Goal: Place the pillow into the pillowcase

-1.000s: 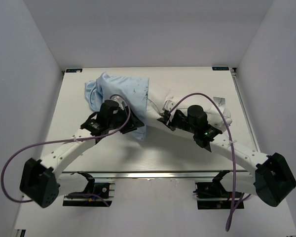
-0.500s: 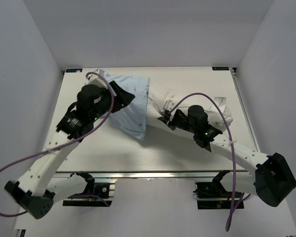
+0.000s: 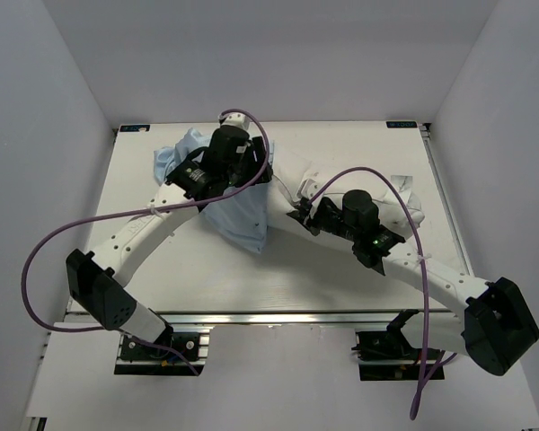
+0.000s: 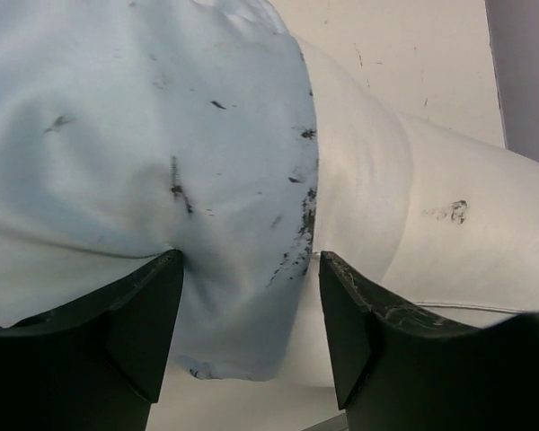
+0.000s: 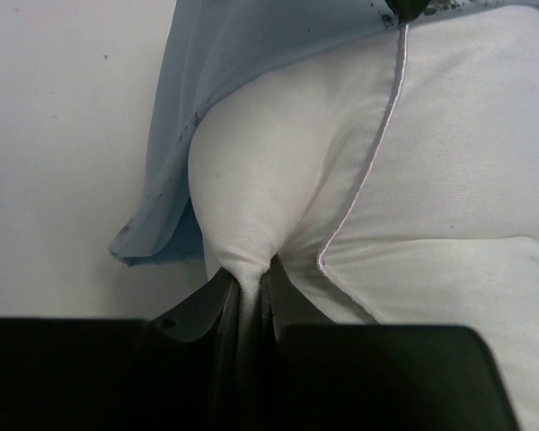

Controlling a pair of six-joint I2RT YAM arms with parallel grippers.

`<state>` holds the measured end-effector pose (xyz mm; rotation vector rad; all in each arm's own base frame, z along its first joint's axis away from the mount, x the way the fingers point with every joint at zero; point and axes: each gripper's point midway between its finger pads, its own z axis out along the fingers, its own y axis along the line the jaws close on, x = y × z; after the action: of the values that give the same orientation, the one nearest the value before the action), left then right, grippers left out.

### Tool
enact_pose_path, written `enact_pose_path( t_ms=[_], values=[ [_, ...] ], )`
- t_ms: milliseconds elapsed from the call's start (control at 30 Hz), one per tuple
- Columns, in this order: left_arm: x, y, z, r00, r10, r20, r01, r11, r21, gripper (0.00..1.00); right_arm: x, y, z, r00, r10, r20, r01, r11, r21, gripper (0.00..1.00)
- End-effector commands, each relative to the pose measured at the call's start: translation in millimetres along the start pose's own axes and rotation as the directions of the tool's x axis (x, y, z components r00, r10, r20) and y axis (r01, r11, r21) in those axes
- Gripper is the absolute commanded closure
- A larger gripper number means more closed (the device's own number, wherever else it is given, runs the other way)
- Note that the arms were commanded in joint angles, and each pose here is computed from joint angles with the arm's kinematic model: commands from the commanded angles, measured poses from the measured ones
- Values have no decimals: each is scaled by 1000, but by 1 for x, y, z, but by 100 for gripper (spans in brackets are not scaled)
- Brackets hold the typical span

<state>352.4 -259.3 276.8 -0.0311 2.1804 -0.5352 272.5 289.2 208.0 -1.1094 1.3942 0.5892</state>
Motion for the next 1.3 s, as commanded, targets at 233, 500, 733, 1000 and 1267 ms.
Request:
enact_pose_path(
  t_ms=[233, 500, 733, 1000, 1267],
  values=[
    [9, -29, -5, 995, 97, -9, -96, 995, 31, 29, -2, 3, 6, 999, 39, -11, -39, 999, -25, 100],
    [27, 6, 12, 990, 128, -51, -134, 981, -139, 60, -9, 2, 6, 999, 44, 2, -44, 999, -26, 100],
    [17, 12, 5, 989, 146, -29, -148, 972, -180, 84, -8, 2, 4, 999, 45, 1, -44, 999, -23, 100],
    [-9, -12, -23, 988, 155, 21, -153, 986, -71, 90, -7, 1, 5, 999, 39, -2, -39, 999, -21, 100],
    [11, -23, -35, 987, 157, -17, -156, 986, 61, 100, -14, -1, 6, 1000, 30, 6, -30, 999, -20, 100]
  ],
)
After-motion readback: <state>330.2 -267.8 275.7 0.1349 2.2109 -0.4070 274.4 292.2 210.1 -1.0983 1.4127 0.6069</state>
